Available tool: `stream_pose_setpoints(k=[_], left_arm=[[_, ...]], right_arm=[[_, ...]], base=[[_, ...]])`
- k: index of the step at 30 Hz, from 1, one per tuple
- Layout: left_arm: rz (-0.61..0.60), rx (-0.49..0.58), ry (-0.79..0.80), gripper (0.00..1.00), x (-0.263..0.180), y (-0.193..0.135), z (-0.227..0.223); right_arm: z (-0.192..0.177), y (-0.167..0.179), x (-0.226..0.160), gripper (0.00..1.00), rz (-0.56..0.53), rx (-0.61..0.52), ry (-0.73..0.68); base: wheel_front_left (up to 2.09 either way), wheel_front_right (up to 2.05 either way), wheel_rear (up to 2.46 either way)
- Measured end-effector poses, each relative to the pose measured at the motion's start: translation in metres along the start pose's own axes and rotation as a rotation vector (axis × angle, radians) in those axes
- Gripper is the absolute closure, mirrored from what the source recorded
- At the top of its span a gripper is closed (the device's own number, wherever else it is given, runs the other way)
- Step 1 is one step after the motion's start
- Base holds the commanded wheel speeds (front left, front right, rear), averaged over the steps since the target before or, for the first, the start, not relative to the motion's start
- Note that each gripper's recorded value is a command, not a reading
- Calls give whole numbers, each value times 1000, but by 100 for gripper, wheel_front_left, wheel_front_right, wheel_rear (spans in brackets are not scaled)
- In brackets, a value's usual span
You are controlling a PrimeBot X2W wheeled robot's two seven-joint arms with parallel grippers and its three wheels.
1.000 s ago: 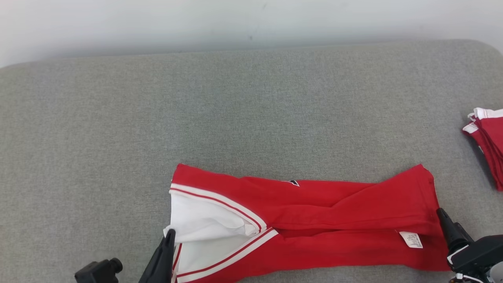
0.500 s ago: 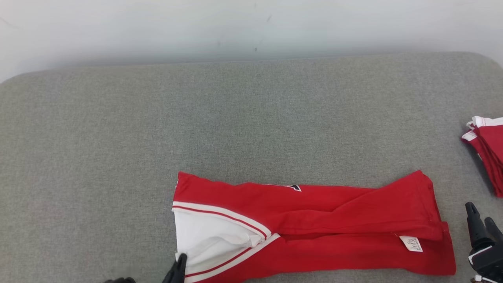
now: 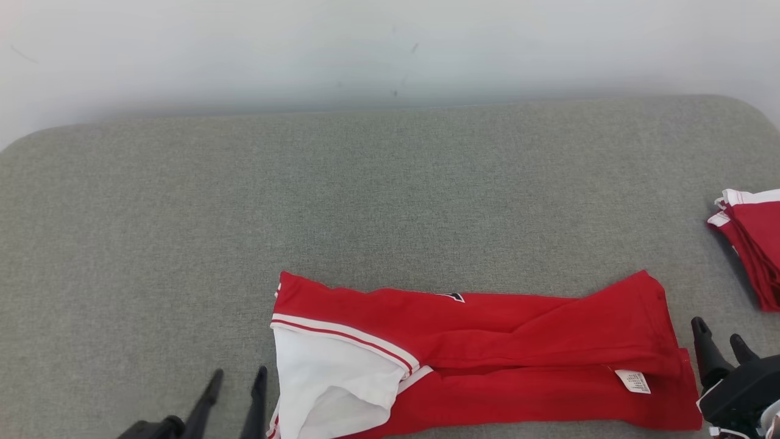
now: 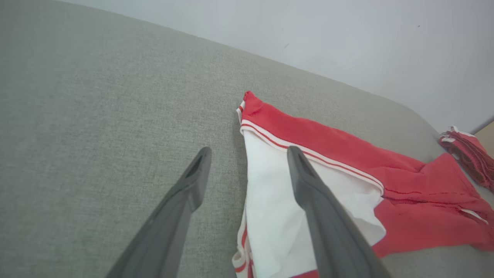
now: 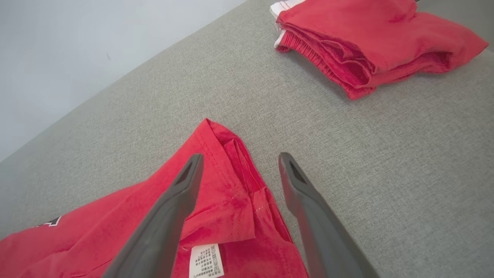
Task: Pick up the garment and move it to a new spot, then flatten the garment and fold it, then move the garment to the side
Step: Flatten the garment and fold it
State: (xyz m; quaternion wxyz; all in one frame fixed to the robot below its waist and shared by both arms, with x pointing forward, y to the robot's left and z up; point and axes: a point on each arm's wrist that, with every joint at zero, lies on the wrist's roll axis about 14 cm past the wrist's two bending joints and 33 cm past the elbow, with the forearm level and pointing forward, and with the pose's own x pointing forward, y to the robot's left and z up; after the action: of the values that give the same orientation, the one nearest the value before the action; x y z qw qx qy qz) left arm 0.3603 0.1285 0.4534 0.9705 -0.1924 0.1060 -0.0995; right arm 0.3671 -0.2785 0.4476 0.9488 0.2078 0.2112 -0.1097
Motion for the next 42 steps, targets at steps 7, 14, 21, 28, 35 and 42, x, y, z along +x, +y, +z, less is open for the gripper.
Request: stream_pose_setpoints(k=[7, 14, 21, 28, 35, 42], left_arm=[[40, 195, -182, 0, 2, 12, 53], [69, 243, -224, 0, -2, 19, 61], [76, 243, -219, 0, 0, 23, 57], [102, 226, -196, 0, 2, 32, 48], [119, 219, -181, 0, 7, 38, 42], [137, 219, -168, 0, 12, 44, 38]], right_arm=[[-13, -2, 0, 0, -41, -130, 90], [-34, -12, 2, 0, -89, -192, 199], [-42, -13, 11, 0, -109, -218, 257], [-52, -9, 22, 0, -123, -299, 358], [-58, -14, 33, 0, -142, -362, 431], [-69, -6, 45, 68, -114, -359, 472]], base=[[0, 0, 0], [0, 0, 0], [0, 0, 0], [0, 0, 0], [0, 0, 0], [0, 0, 0]])
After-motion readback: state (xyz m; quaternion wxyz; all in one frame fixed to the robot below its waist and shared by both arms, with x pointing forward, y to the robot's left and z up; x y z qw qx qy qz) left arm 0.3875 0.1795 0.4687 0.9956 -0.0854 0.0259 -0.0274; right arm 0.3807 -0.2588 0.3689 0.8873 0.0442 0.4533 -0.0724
